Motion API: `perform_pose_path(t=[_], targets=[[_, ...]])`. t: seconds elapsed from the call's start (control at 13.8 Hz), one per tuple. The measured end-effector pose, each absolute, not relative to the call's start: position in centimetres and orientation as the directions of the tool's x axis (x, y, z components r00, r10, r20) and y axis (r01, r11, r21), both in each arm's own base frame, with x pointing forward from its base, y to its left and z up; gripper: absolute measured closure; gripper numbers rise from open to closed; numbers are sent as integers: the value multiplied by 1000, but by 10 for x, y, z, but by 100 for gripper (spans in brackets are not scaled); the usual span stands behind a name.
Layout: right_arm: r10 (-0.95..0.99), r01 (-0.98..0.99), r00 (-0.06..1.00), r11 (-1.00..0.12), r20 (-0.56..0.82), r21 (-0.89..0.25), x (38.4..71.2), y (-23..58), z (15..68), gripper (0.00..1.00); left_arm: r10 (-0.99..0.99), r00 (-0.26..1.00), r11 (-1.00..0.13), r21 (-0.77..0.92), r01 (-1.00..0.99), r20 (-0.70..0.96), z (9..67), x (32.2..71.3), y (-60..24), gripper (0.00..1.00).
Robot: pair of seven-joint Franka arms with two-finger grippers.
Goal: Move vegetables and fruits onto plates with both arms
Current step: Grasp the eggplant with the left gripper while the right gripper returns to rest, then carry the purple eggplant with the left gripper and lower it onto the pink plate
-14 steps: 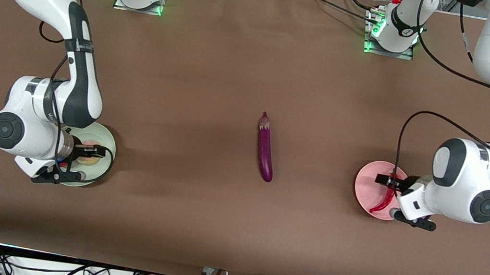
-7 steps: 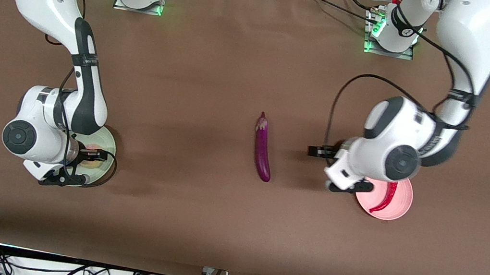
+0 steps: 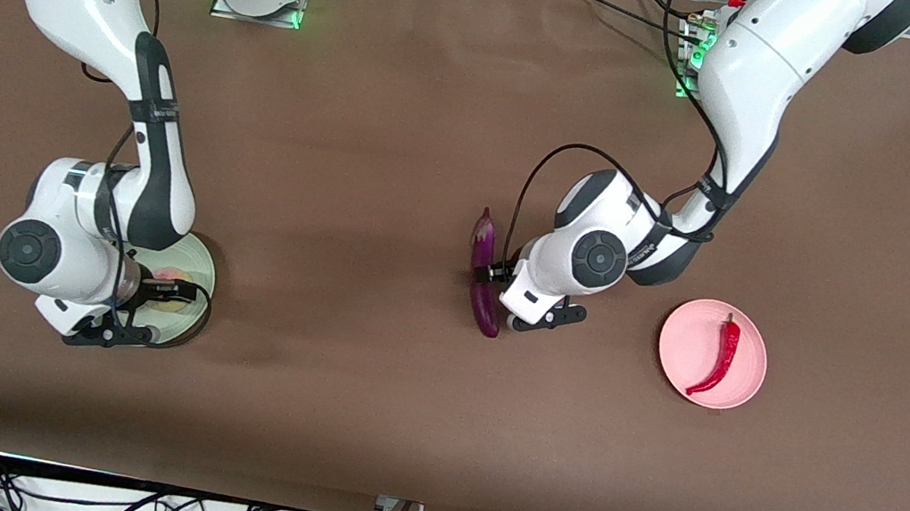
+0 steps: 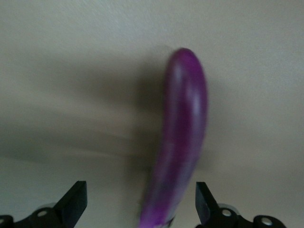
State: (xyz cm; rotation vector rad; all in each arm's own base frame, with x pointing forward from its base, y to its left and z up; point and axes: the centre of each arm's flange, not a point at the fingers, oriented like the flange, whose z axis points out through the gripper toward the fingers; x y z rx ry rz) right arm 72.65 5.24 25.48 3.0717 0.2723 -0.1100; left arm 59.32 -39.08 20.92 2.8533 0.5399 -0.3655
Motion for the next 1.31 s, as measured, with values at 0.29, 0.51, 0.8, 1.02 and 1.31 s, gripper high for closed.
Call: perform_pose_path(t=[0.29,0.51,0.8,1.02,1.31], targets=[[173,176,976,-984,-129,8,713,56,358,0,364,893,-896,164,413,-264,198,581,-414,0],[176,174,975,-984,-135,-24,686,53,450,0,373,897,-892,175,417,-237,187,586,-410,17],[178,174,975,-984,-132,-43,634,35,537,0,369,900,-896,168,411,-232,175,585,-408,59],[140,137,983,-990,-117,-26,613,-1,564,0,367,906,-901,162,403,-213,177,591,-402,61],[121,120,985,-993,-125,-18,597,-17,583,0,264,935,-948,113,296,-236,190,635,-322,61]])
